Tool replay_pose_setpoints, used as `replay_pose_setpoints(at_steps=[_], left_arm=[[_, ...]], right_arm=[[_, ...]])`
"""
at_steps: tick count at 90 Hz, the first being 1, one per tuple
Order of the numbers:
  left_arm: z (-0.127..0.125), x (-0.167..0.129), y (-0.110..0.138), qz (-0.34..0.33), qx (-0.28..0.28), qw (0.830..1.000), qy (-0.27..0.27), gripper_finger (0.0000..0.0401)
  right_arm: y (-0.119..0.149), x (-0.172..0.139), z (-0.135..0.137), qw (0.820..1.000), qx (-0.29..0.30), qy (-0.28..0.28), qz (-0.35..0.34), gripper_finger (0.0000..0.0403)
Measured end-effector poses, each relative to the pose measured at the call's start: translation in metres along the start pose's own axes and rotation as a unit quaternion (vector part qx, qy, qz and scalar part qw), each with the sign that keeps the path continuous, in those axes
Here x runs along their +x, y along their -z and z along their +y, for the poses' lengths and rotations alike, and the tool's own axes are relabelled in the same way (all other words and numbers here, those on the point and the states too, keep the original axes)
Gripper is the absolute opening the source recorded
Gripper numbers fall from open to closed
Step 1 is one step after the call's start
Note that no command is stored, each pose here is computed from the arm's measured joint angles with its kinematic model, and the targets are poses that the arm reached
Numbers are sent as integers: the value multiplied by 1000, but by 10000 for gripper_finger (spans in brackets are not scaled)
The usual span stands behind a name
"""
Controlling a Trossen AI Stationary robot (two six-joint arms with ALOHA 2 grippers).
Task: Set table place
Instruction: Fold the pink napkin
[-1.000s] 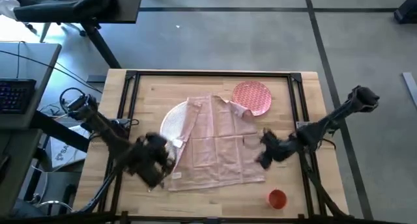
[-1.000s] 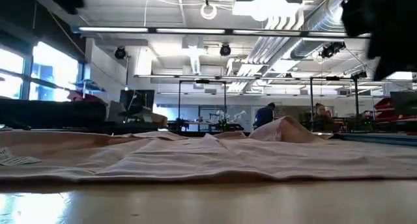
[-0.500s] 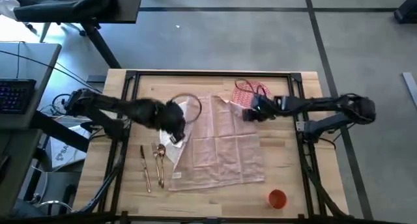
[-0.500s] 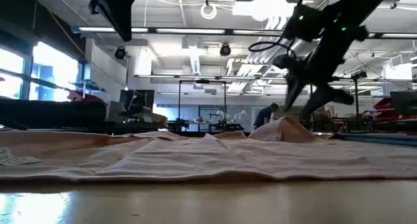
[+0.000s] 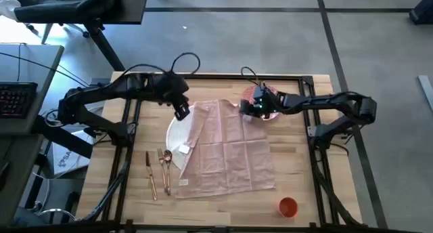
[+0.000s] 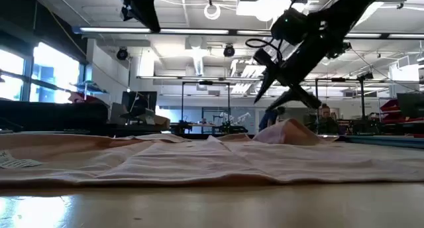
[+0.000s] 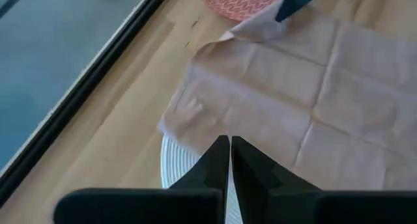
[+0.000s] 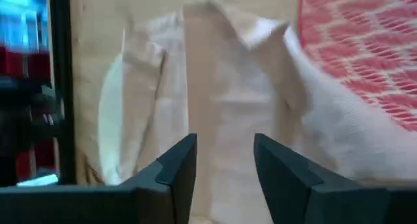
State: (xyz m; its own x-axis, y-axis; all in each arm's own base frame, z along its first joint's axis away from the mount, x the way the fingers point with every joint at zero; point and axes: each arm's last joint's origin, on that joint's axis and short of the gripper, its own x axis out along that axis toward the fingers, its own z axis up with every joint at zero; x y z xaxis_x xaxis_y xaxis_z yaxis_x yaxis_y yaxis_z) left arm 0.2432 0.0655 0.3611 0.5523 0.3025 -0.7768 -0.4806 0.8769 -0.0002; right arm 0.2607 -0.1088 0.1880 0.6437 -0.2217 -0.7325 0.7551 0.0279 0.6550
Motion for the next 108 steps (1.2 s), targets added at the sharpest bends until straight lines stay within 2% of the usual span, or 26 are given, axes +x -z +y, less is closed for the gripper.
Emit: replay_pose_setpoints(at_steps=[5,10,20,23,28,34,41,54,67,85,96,108], left_arm=[[3,5,-2,6,6,1000,-2,0],[5,10,-3,13,6,1000,0,0],[7,16,-4,24,7,1000,12,0],[7,18,-4,27,8,999,15,0],[7,21,-5,30,11,999,16,0],[8,24,-5,32,17,999,14,0],[9,27,-6,35,21,999,12,0],[11,35,-8,42,27,999,11,0],[13,37,-10,38,38,998,18,0],[18,38,-13,26,36,999,29,0],[21,38,-13,24,40,999,26,0],[25,38,-14,25,35,999,22,0]], right_arm=[[-5,-3,-3,1000,8,17,-17,116],[-11,-5,-1,1000,2,9,-9,113],[-14,-12,5,994,-56,-34,90,112],[-10,-13,5,990,-56,-25,124,112],[0,-15,0,986,-51,24,157,112],[9,-15,-7,985,-39,87,143,112],[15,-12,-15,986,-24,119,110,112],[15,-2,-20,993,-10,104,52,112],[8,4,-30,991,22,132,23,112],[0,17,-24,997,22,74,27,112],[-1,28,-24,996,46,58,40,112],[-8,28,-15,997,74,4,26,112]])
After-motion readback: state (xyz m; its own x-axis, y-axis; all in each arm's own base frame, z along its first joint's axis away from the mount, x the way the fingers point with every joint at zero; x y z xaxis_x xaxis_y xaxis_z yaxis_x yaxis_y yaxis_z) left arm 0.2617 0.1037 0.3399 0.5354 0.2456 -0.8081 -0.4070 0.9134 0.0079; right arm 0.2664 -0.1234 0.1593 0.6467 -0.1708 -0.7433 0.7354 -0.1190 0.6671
